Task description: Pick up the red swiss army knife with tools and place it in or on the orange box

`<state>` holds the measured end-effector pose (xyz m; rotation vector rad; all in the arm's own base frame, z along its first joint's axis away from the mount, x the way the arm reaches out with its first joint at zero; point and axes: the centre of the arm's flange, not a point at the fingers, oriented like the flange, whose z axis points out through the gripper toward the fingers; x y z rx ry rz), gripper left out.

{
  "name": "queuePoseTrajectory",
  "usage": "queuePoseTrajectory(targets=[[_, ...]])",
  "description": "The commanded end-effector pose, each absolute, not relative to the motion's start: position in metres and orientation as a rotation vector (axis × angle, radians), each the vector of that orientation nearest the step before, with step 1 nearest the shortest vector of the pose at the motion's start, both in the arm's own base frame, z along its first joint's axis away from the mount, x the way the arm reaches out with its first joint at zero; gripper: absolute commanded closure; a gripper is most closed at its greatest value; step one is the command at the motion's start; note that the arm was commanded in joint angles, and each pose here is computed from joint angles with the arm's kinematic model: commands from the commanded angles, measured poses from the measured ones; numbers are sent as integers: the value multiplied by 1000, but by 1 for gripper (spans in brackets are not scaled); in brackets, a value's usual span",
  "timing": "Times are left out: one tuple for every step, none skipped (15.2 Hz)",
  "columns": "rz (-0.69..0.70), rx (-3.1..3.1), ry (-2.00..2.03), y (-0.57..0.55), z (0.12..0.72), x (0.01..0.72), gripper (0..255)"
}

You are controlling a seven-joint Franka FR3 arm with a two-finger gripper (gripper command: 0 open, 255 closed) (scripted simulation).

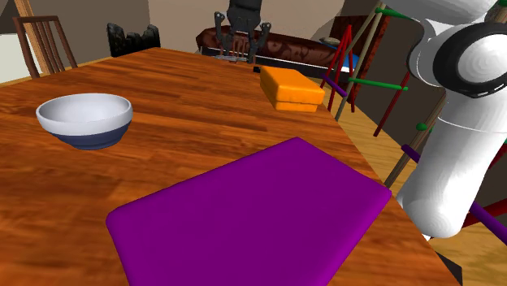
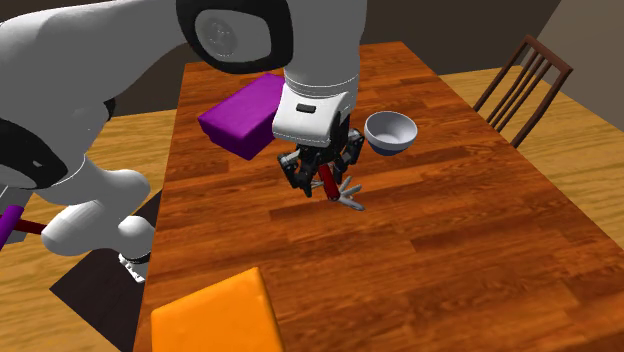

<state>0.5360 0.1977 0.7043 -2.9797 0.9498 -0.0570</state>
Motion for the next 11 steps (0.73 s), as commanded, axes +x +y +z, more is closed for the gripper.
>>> queuePoseTrajectory(targets=[[-56, -2980, 950, 198, 714, 536, 255], [-56, -2980, 950, 198, 717, 536, 255], [-56, -2980, 950, 184, 717, 536, 255], [-56, -2980, 950, 171, 717, 537, 255], [-56, -2980, 950, 158, 718, 537, 255], [-56, -2980, 950, 145, 718, 538, 255], [-56, -2980, 950, 132, 718, 538, 255], [-56, -2980, 950, 118, 719, 539, 255], [-56, -2980, 950, 105, 719, 539, 255], [-56, -2980, 950, 92, 719, 540, 255], [-56, -2980, 950, 79, 719, 540, 255]])
